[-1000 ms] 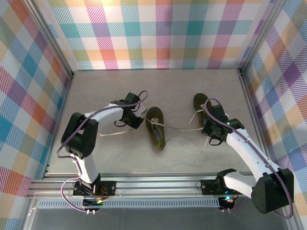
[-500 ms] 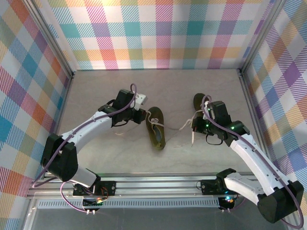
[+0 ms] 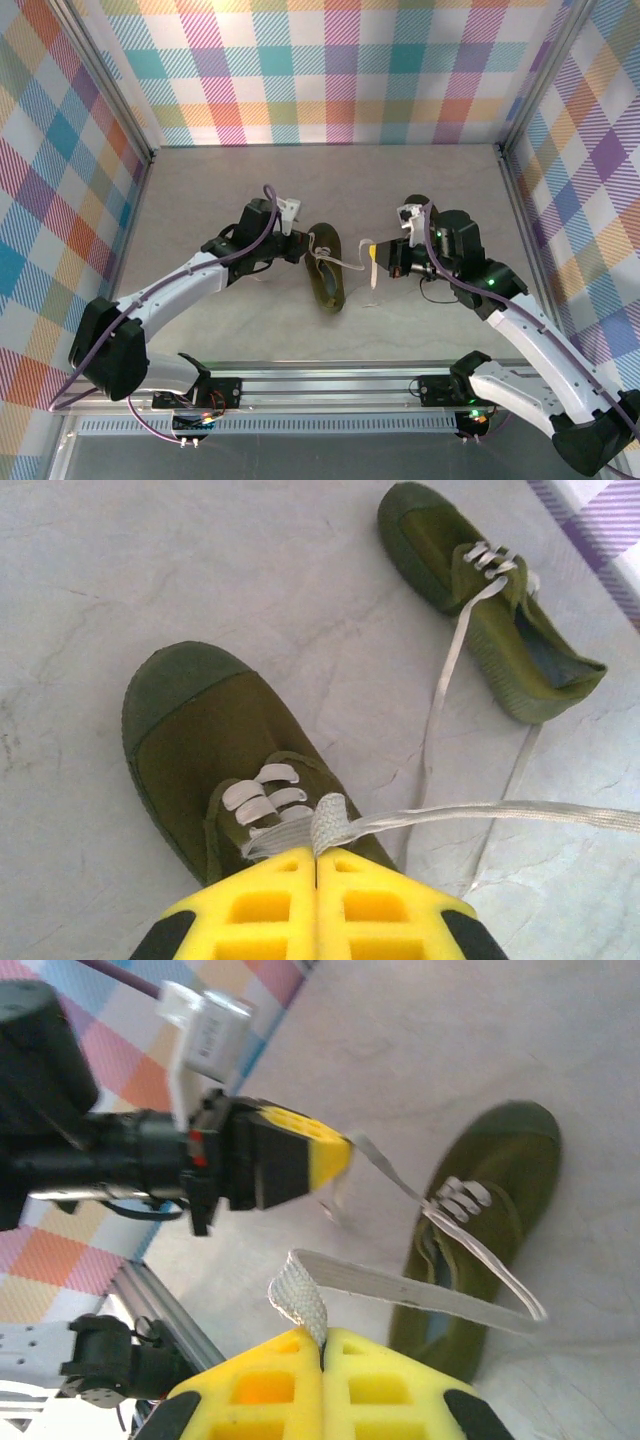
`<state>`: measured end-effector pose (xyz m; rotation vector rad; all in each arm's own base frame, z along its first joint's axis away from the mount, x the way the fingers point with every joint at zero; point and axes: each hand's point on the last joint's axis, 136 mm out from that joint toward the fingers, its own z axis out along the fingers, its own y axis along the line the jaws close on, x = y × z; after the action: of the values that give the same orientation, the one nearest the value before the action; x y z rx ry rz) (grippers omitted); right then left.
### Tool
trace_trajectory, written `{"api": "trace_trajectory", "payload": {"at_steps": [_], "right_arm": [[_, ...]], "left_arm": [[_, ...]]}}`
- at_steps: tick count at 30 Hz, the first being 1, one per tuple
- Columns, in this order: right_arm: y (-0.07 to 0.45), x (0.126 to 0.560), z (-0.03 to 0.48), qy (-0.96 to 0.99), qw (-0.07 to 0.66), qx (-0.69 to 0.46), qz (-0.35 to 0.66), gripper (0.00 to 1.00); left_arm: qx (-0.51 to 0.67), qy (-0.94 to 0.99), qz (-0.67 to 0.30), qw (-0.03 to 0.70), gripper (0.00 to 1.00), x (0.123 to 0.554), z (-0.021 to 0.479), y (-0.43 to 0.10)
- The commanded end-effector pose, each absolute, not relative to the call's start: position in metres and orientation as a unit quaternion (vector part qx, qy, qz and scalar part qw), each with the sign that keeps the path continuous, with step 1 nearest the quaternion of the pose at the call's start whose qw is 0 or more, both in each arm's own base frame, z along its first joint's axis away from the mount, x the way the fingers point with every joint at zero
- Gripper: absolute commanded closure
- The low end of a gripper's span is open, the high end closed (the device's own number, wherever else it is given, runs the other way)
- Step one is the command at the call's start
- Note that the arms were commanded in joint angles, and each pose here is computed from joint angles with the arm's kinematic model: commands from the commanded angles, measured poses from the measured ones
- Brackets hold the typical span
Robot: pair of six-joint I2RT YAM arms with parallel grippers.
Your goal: Tie the shoes
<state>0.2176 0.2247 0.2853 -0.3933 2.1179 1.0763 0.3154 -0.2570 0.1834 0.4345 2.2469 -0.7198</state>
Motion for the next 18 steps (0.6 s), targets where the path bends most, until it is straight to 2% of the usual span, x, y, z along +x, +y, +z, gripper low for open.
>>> {"api": "trace_trajectory", "payload": {"at_steps": [1, 4, 9, 14, 18], "right_arm": [[0.24, 0.213, 0.326, 0.774, 0.4, -0.205, 0.445, 1.0], [0.235, 0.226, 0.323, 0.792, 0.41, -0.183, 0.413, 1.0], [0.206, 0.271, 0.299, 0.86, 0.412, -0.088, 0.287, 1.0], [0.208, 0.296, 0.29, 0.882, 0.398, -0.074, 0.241, 1.0], [0.21, 0.314, 0.285, 0.894, 0.391, -0.073, 0.205, 1.0]], "left_arm": [[0.15, 0.861, -0.298, 0.384, 1.0, 0.315, 0.196, -0.266], [0.146, 0.861, -0.3, 0.385, 1.0, 0.313, 0.195, -0.268], [0.142, 0.855, -0.297, 0.401, 1.0, 0.31, 0.195, -0.269], [0.16, 0.847, -0.279, 0.423, 1.0, 0.309, 0.193, -0.273], [0.169, 0.848, -0.229, 0.448, 1.0, 0.313, 0.187, -0.27]]}}
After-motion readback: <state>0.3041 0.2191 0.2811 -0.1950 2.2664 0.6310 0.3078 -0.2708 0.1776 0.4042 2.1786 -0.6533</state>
